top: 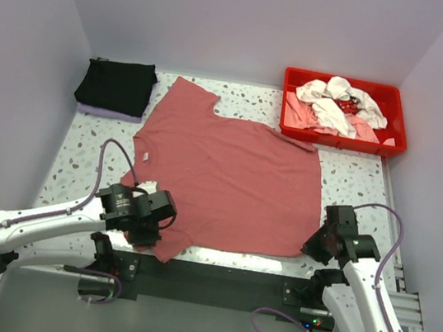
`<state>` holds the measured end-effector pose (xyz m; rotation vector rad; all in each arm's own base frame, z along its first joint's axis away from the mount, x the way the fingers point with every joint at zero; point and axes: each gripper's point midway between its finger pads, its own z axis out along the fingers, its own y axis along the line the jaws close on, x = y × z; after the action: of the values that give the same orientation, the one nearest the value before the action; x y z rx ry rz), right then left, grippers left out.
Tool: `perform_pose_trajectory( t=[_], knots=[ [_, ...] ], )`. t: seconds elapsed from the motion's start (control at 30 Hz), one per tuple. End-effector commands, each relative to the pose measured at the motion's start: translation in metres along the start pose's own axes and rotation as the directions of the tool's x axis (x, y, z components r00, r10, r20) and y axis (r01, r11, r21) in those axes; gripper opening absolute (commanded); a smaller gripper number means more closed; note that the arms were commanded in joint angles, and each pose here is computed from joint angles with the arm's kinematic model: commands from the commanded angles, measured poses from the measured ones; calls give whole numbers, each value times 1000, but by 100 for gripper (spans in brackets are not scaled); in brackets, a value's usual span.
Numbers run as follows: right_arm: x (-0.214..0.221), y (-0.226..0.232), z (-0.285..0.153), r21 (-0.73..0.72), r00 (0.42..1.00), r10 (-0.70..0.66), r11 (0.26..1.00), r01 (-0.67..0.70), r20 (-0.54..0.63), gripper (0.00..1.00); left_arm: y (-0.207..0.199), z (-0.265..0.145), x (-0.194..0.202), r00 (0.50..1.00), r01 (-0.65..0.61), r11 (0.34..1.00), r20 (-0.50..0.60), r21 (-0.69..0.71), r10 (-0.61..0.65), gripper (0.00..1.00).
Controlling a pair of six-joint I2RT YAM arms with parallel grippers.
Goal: Fold and stack the t-shirts
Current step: Fold the tshirt
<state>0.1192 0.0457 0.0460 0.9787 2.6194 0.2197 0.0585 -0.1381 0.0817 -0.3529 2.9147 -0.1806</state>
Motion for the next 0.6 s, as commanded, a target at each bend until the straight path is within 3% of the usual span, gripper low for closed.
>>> perform_pose_trajectory(
  t=[0.0, 0.57],
  knots=[
    [-8, 14, -5, -45, 999, -45, 998, 46, 12, 1, -20, -10, -27, 993, -32, 999, 115, 27, 29, 0],
    [-78, 78, -15, -107, 977, -144, 981, 161, 154, 2, -54, -13, -151, 937, -31, 999, 346, -32, 40, 0]
  ],
)
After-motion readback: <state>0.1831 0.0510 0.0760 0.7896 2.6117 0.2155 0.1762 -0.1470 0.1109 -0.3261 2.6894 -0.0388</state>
